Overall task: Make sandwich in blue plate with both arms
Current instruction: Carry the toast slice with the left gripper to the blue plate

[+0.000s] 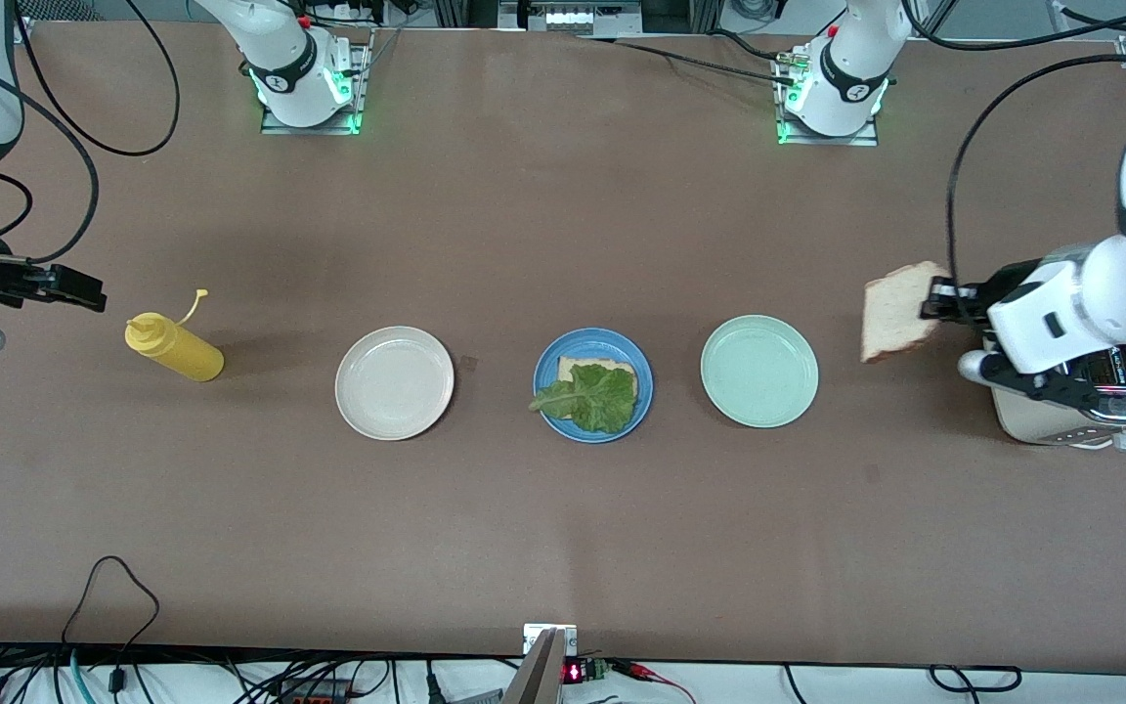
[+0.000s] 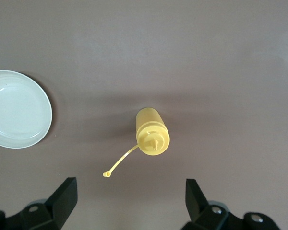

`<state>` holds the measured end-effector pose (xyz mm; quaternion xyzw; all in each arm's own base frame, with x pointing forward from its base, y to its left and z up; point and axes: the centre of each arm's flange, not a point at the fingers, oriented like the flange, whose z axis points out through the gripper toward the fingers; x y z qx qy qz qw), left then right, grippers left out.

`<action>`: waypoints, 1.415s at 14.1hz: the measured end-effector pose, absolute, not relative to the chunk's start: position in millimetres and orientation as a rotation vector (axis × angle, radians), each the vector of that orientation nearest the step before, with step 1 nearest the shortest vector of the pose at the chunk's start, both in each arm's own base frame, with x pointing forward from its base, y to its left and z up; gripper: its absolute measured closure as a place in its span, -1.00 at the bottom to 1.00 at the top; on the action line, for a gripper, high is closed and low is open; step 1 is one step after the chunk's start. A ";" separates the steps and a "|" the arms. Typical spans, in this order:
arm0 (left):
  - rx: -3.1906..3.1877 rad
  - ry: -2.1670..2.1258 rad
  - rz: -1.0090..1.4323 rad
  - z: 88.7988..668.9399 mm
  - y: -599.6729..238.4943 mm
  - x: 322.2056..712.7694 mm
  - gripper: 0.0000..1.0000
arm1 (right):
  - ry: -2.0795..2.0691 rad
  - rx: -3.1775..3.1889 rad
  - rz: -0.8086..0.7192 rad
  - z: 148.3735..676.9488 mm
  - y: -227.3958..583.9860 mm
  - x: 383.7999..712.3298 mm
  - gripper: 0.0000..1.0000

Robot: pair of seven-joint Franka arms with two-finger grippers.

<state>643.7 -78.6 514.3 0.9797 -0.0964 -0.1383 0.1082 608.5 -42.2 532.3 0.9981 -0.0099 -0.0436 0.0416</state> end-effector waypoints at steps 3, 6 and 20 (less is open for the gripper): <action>2.837 -0.186 -0.377 480.3 -133.3 653.1 0.82 | -0.001 3.050 -0.141 543.9 -26.4 600.2 -1.00; 2.836 -0.076 -0.302 445.3 -224.4 657.8 0.82 | -0.008 3.053 -0.129 552.4 -29.0 592.8 -1.00; 2.591 0.180 -0.155 308.0 -401.6 648.6 0.82 | 0.013 3.063 -0.160 552.7 -23.2 587.6 -1.00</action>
